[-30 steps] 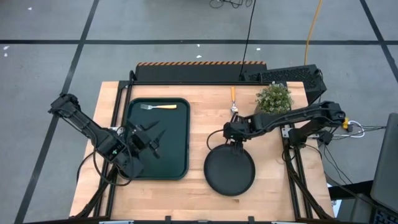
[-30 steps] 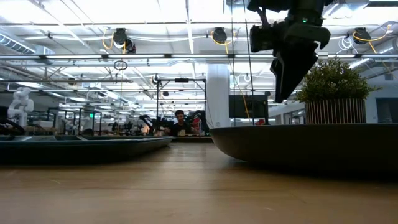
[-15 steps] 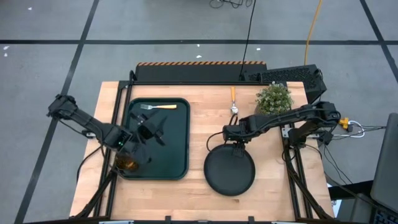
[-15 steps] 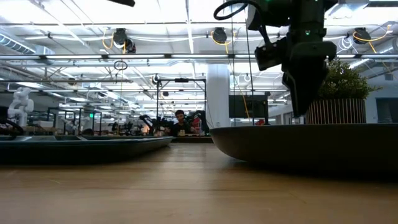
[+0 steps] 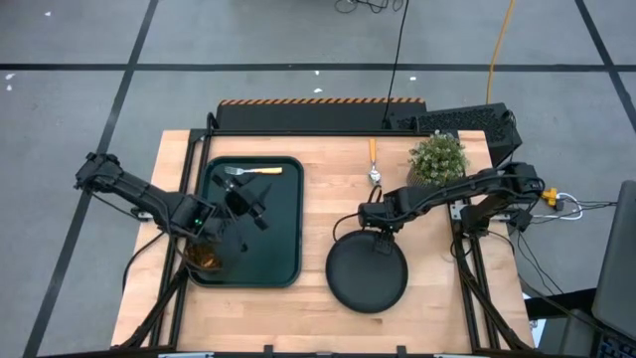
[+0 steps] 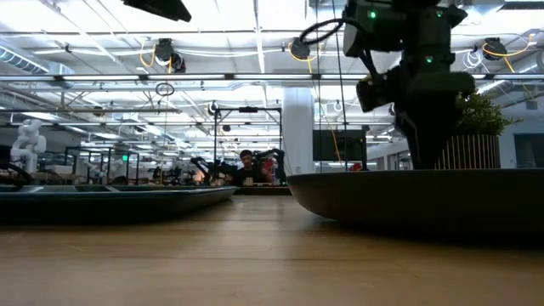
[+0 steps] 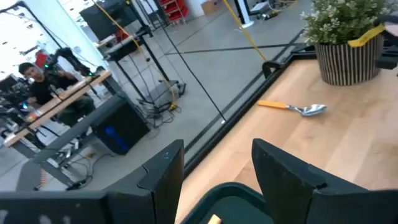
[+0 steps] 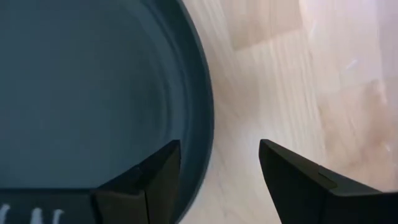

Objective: Pick and place plate/cup/fork/spoon on tray
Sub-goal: Put the black plate on the black tray

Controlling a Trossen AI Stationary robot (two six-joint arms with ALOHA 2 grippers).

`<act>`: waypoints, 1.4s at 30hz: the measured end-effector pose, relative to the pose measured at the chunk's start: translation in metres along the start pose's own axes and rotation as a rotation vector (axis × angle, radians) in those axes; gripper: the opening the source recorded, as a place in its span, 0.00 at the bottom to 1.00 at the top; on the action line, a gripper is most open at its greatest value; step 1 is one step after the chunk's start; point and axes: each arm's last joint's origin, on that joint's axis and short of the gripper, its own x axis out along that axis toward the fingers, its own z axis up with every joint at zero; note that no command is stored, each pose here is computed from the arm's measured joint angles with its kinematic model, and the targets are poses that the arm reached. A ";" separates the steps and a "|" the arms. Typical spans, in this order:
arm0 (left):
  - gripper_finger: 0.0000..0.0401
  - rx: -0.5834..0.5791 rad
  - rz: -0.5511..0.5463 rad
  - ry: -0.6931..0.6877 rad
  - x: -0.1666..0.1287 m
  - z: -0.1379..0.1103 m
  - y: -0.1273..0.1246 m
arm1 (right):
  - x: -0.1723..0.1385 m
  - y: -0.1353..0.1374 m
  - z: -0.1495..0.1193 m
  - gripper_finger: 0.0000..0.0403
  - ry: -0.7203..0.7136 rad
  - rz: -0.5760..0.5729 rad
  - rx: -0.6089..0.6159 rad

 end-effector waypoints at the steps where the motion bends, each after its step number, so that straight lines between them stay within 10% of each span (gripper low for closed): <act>1: 0.48 0.000 -0.005 0.000 0.000 0.000 0.000 | 0.002 -0.001 -0.002 0.53 0.008 -0.004 0.000; 16: 0.48 0.018 -0.014 0.000 -0.001 0.000 -0.001 | 0.028 -0.006 -0.012 0.46 -0.015 0.035 -0.013; 25: 0.48 0.018 -0.014 0.000 -0.001 0.000 -0.001 | 0.032 -0.011 -0.015 0.04 0.054 0.159 0.002; 42: 0.48 0.003 -0.021 0.006 -0.001 -0.001 -0.001 | -0.002 -0.017 0.012 0.00 0.014 0.170 0.141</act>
